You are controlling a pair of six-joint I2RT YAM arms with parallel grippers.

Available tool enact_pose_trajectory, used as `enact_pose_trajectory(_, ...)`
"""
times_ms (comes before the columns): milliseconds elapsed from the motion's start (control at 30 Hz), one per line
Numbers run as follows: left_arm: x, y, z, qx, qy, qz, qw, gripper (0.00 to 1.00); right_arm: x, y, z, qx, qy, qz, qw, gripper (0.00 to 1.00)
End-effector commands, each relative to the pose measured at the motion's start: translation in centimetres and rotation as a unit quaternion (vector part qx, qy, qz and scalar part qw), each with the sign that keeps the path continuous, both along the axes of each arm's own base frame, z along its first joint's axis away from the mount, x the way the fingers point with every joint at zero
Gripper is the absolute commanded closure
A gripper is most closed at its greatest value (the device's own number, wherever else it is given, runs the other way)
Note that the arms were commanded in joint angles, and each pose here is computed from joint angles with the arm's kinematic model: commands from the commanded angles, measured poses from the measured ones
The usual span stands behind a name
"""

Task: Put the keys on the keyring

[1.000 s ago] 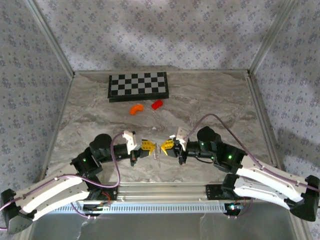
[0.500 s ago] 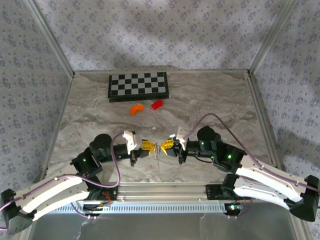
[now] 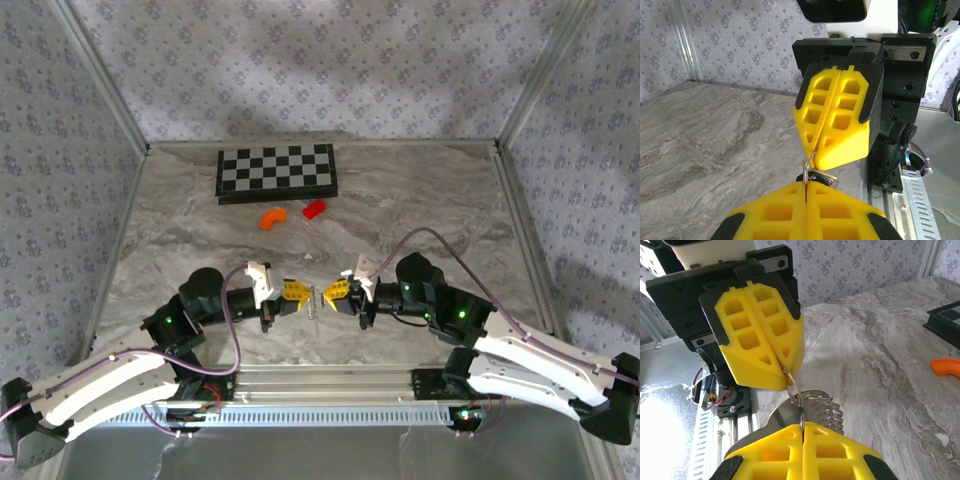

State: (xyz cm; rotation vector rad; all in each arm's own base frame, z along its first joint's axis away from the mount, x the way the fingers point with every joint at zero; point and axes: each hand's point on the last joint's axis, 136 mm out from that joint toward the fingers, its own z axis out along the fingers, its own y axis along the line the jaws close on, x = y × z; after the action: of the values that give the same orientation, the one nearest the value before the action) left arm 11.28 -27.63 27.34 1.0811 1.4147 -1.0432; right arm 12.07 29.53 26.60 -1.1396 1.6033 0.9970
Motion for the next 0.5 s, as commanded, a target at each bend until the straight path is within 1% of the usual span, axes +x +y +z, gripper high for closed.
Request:
enact_pose_trajectory(0,-0.52,0.02,1.79,-0.028,-0.016,-0.010,0.999,1.00,0.05,0.20,1.43,0.015,-0.012,0.007,1.000,1.00)
enact_pose_trajectory(467,-0.64,0.05,1.71,-0.026,-0.017,-0.013,0.999,1.00,-0.27,0.36,2.38,0.031,-0.019,0.020,0.999,1.00)
